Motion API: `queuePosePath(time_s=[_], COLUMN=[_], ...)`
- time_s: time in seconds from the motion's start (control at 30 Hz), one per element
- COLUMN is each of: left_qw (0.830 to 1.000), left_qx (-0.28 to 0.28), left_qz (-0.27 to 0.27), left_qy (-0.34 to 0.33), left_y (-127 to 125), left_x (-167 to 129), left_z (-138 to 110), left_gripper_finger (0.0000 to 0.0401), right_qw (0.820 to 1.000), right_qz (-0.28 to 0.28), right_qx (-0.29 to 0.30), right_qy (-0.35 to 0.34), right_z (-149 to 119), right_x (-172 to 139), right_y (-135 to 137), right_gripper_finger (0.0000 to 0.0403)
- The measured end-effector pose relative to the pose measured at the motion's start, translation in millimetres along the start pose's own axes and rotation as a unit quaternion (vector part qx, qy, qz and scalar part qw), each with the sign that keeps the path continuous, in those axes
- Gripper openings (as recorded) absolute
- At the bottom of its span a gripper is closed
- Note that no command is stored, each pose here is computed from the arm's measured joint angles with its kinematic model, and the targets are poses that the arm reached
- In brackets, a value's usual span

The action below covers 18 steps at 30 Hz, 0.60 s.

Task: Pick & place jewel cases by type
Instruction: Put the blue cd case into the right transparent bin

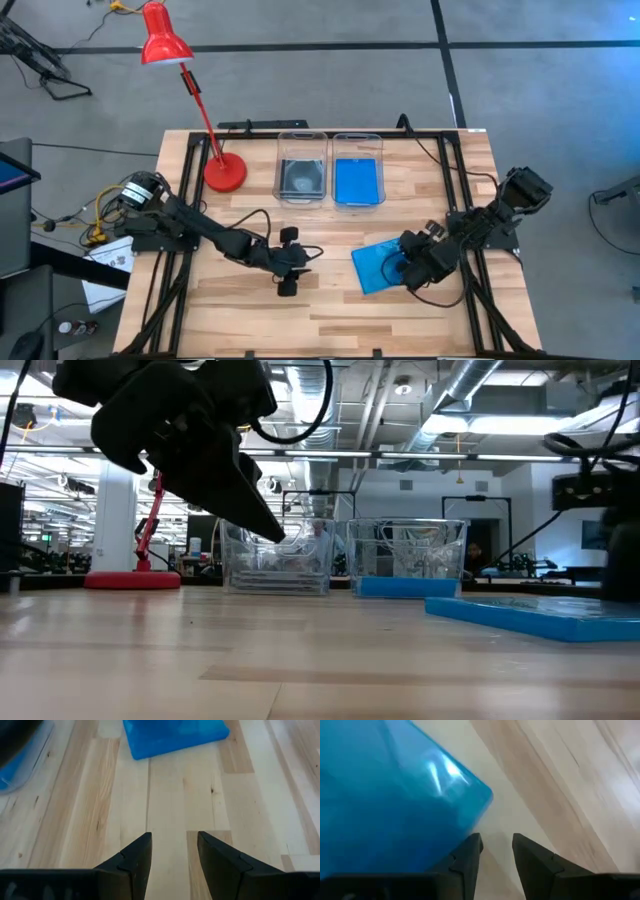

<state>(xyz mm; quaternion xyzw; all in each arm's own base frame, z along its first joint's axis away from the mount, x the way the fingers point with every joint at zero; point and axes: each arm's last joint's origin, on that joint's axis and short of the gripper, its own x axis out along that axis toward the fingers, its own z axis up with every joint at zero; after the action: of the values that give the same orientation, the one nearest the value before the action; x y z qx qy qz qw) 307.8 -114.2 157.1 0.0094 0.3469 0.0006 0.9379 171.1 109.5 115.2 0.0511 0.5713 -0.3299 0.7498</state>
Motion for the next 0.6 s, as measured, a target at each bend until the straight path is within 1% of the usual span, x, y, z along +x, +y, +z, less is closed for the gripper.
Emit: queuePosePath(time_s=[0.17, 0.27, 0.37, 0.47, 0.53, 0.6], left_qw=[1.0, 1.0, 1.0, 0.999, 0.999, 0.998], left_qx=[-0.007, -0.01, -0.015, -0.022, -0.031, -0.043], left_qz=[-0.001, -0.004, -0.017, -0.022, -0.021, -0.021], left_qy=[0.002, 0.004, 0.009, 0.017, 0.022, 0.03], left_y=[-0.8, -1.2, -2.2, -2.3, -2.1, -1.9], left_x=[-0.2, -0.3, -0.5, -0.5, -0.5, -0.6], left_z=[-0.5, -0.9, -1.5, -2.8, -3.8, -5.2], left_gripper_finger=[0.0153, 0.0153, 0.0153, 0.0153, 0.0153, 0.0153], right_qw=[0.998, 0.995, 0.987, 0.977, 0.971, 0.973], right_qz=[0.047, 0.087, 0.139, 0.179, 0.196, 0.187], right_qx=[-0.019, -0.029, -0.037, -0.051, -0.053, -0.05], right_qy=[-0.029, -0.045, -0.068, -0.106, -0.128, -0.129], right_z=[14.5, 24.0, 36.8, 50.2, 58.4, 62.7], right_x=[0.4, -1.0, -3.1, -4.2, -4.7, -3.5], right_y=[10.5, 18.8, 29.2, 35.5, 37.5, 35.3], right_gripper_finger=[0.0118, 0.0118, 0.0118, 0.0118, 0.0118, 0.0118])
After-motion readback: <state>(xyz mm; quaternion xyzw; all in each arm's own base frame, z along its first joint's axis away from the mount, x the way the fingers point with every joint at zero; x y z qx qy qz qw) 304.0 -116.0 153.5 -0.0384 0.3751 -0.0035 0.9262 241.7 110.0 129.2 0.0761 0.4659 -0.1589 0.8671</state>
